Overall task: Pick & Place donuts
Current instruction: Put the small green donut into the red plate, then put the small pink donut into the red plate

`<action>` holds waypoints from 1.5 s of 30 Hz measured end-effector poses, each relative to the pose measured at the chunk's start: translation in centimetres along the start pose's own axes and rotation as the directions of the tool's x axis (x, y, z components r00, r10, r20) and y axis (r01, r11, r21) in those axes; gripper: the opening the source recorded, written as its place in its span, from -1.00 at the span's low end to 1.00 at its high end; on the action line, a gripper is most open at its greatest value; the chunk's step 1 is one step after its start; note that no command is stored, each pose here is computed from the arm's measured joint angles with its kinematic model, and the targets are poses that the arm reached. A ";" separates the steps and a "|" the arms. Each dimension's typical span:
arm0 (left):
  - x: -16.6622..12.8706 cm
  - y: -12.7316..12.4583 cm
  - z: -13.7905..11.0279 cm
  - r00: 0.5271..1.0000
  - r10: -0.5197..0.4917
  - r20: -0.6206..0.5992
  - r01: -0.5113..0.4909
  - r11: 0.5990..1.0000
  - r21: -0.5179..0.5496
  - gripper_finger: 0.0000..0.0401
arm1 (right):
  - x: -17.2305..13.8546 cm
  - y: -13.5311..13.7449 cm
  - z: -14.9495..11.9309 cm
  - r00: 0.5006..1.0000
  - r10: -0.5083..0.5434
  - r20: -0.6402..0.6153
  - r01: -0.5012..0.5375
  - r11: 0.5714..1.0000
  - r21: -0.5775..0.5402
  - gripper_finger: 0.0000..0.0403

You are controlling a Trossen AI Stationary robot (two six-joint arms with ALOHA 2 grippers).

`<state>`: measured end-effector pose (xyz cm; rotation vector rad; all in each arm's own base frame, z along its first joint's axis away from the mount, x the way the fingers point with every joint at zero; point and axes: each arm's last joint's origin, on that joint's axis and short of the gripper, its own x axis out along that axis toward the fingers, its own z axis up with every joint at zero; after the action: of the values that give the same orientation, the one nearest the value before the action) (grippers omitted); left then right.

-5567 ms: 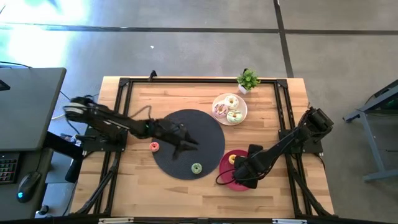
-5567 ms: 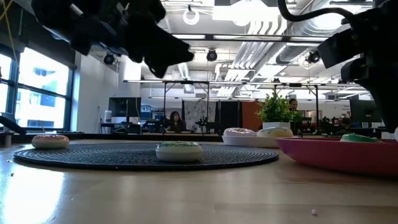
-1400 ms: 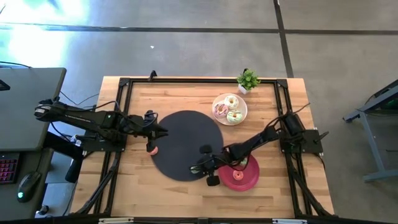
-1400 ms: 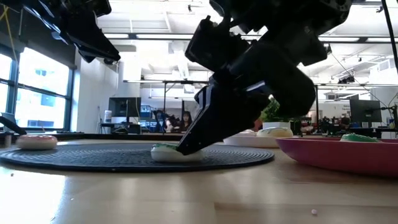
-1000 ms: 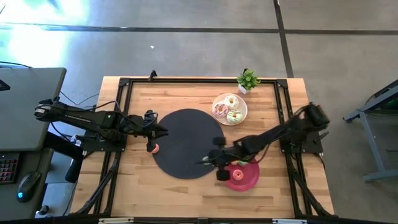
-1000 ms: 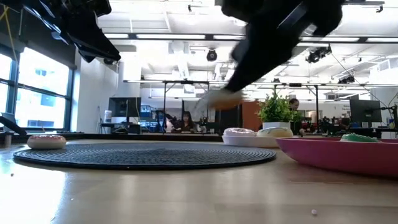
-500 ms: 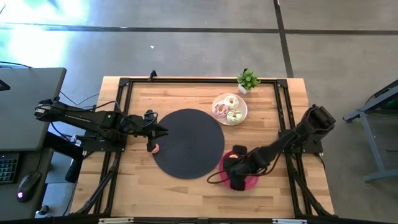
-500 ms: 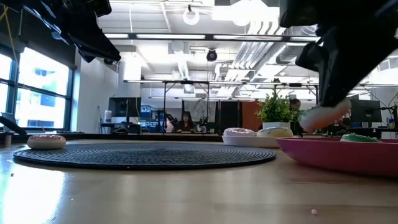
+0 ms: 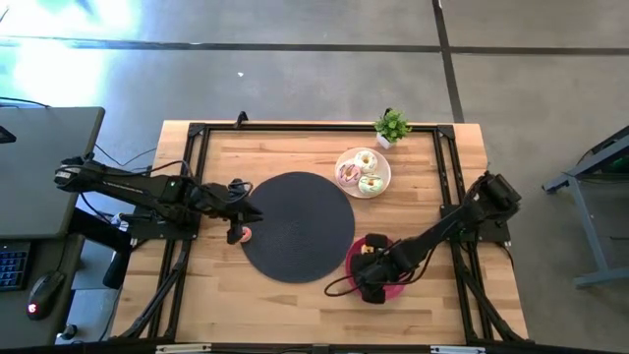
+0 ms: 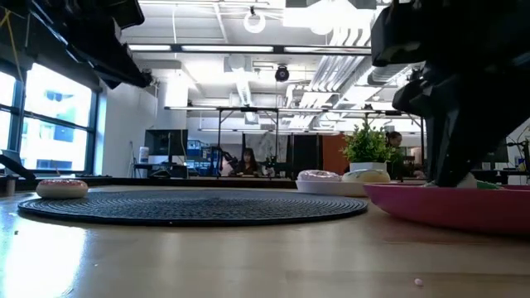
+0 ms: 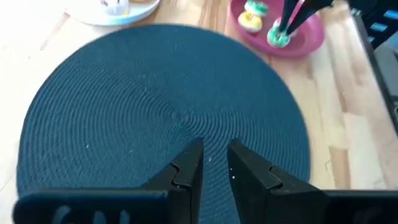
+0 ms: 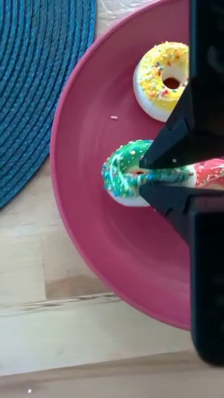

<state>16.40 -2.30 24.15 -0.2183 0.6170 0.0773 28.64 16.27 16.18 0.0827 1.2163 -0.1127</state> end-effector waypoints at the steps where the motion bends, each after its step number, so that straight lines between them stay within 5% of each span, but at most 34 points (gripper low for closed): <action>1: 0.0 0.0 -0.1 1.000 0.003 -0.009 -0.003 1.000 0.001 -0.65 | 0.0 0.0 0.0 1.000 0.002 -0.002 -0.002 1.000 -0.008 -0.70; 16: -0.2 0.5 -1.7 0.983 0.045 -0.180 -0.035 0.998 0.057 -0.65 | -2.7 -0.2 0.4 0.995 0.094 0.042 -0.094 0.996 -0.001 -0.03; 24: -0.1 0.4 -2.2 0.967 -0.028 -0.253 0.040 0.998 0.041 -0.49 | -5.8 -0.6 1.9 0.950 0.050 0.308 -0.034 0.998 -0.055 -0.01; 29: 0.4 0.6 -3.3 0.914 -0.017 -0.406 0.028 0.999 0.022 -0.26 | -6.0 -0.4 3.3 0.896 0.045 0.441 0.014 0.992 -0.129 -0.01; 33: 1.9 0.8 -4.7 0.870 0.011 -0.493 -0.004 1.000 0.016 -0.19 | -6.0 -0.8 4.0 0.877 0.046 0.477 0.019 0.991 -0.132 -0.01; 45: 5.3 0.4 -6.6 0.840 -0.029 -0.541 0.028 1.000 -0.010 -0.25 | -5.8 -2.2 5.1 0.870 0.010 0.493 0.089 0.980 -0.176 -0.01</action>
<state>16.92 -3.36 15.74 -0.2522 1.1825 -0.0165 31.10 13.67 23.35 -0.1376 0.7095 -0.0456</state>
